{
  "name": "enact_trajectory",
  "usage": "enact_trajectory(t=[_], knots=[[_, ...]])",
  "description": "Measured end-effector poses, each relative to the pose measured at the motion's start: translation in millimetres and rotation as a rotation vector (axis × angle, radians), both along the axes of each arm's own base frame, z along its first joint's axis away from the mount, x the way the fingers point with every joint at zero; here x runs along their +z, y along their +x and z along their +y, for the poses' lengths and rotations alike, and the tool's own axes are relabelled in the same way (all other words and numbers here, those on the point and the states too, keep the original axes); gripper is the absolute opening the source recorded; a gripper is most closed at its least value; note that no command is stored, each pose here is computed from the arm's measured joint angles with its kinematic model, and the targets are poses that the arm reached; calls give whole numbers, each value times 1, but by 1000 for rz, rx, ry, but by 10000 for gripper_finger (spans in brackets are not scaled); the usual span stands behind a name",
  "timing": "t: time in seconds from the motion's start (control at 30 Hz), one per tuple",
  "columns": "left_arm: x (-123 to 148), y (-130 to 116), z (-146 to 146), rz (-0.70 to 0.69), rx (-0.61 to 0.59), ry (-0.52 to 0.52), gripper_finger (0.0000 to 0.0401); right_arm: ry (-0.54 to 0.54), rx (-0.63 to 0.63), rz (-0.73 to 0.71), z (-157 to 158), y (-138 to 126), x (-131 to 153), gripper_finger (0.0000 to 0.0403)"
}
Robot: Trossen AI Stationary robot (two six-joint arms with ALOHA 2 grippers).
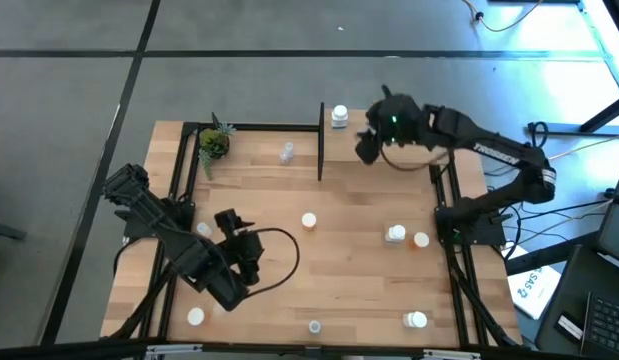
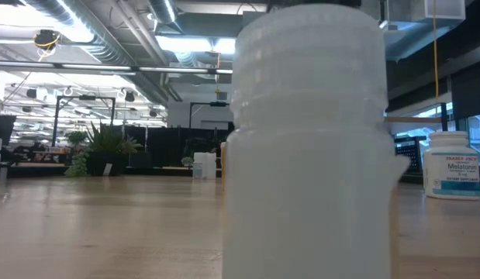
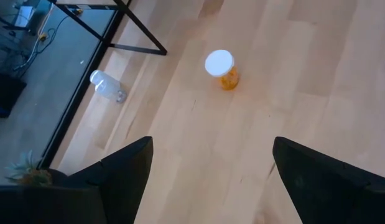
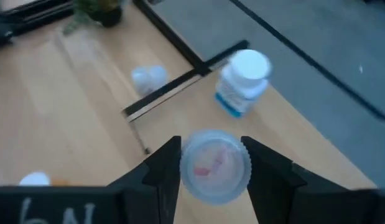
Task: Pick and place medicine bottles onto shelf by color
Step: Put the center green transparent pill bottle on the shelf
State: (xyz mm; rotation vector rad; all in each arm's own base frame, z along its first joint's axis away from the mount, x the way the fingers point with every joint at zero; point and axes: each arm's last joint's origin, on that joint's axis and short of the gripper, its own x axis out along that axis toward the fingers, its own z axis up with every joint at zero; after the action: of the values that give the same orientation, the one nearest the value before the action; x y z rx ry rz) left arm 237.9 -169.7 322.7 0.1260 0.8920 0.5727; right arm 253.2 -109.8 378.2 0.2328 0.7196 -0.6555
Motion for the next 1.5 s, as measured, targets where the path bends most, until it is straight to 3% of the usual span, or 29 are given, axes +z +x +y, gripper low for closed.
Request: enact_trajectory(t=[0.27,0.6,1.5], knots=[[0,4,6,4,21,3,327,117,-132,105,-48,3,-28,154],[0,6,9,6,33,3,327,143,-164,160,-82,11,-54,154],[-1,7,10,23,37,-20,327,110,-150,185,-99,26,-73,169]])
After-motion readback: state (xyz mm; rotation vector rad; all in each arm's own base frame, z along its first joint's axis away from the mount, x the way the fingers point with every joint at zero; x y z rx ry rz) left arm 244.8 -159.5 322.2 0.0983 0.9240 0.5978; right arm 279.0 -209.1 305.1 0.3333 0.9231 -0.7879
